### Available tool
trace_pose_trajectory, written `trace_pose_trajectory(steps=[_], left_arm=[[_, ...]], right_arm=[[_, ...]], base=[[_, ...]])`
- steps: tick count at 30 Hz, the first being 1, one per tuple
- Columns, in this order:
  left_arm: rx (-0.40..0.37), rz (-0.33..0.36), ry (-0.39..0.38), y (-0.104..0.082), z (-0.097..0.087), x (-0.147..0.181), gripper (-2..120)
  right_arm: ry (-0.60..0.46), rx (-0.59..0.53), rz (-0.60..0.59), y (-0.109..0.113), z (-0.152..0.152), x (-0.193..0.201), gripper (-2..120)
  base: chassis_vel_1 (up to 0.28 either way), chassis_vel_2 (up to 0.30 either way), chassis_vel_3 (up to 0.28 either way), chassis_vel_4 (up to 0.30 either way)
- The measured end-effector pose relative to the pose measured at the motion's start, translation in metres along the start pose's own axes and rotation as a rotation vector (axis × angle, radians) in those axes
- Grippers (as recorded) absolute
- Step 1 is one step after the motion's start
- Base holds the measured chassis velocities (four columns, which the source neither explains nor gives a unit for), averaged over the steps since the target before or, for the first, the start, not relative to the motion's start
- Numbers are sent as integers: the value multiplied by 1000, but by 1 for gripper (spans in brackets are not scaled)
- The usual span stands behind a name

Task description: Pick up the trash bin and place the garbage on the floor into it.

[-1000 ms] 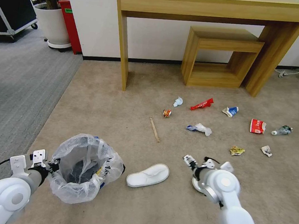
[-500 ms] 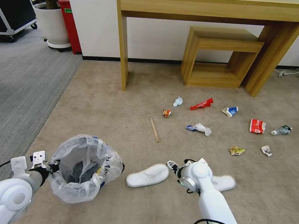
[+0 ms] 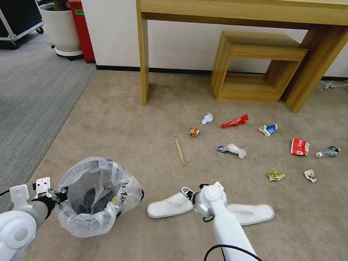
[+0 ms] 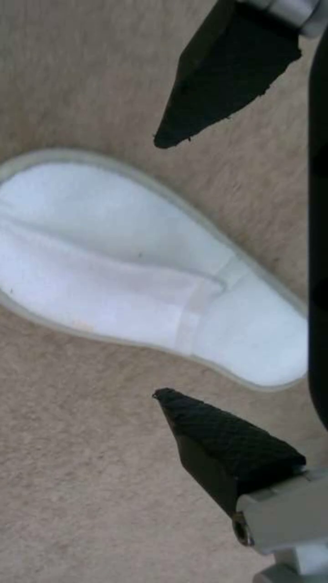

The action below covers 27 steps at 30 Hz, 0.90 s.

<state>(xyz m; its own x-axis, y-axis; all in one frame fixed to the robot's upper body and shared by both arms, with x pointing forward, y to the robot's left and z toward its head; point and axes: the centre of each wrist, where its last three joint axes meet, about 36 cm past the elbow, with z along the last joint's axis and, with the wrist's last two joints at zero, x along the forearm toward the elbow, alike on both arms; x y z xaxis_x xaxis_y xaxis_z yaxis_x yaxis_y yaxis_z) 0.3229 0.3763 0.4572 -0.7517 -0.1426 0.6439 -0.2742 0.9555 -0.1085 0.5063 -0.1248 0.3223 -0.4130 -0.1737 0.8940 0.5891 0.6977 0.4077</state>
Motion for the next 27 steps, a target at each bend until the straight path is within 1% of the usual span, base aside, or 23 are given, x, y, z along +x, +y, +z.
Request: trace_pose_trajectory(steps=[11,17,18,19,20,22,23,24,25,26,27], left_arm=[[7,0,-7,0,1,2,0],[7,2,-13,0,1,4,0],[8,2,-13,-1,1,4,0],[8,4,-15,-1,1,5,0],[8,4,-15,-1,1,5,0],[7,7,-17,-2,1,6,0],[7,9,-19,-2,1,6,0],[7,9,-19,-2,1,6,0],[6,10,-21,-2,0,7,0],[7,13,-22,-2,0,7,0],[7,15,-23,-3,0,7,0]], right_arm=[[13,12,25,22,7,-32,100],[11,21,44,24,15,-45,99],[11,22,47,24,17,-47,97],[14,22,48,25,19,-48,92],[14,22,48,25,19,-48,92],[15,25,48,26,23,-51,85],[9,32,49,26,26,-53,78],[9,32,49,26,26,-53,78],[4,38,52,25,29,-55,76],[5,42,53,24,31,-55,68],[4,46,54,23,34,-56,65]], base=[[0,0,0,0],[0,0,0,0],[0,0,0,0],[0,0,0,0],[0,0,0,0],[0,0,0,0],[0,0,0,0],[0,0,0,0],[0,0,0,0],[0,0,0,0],[0,0,0,0]])
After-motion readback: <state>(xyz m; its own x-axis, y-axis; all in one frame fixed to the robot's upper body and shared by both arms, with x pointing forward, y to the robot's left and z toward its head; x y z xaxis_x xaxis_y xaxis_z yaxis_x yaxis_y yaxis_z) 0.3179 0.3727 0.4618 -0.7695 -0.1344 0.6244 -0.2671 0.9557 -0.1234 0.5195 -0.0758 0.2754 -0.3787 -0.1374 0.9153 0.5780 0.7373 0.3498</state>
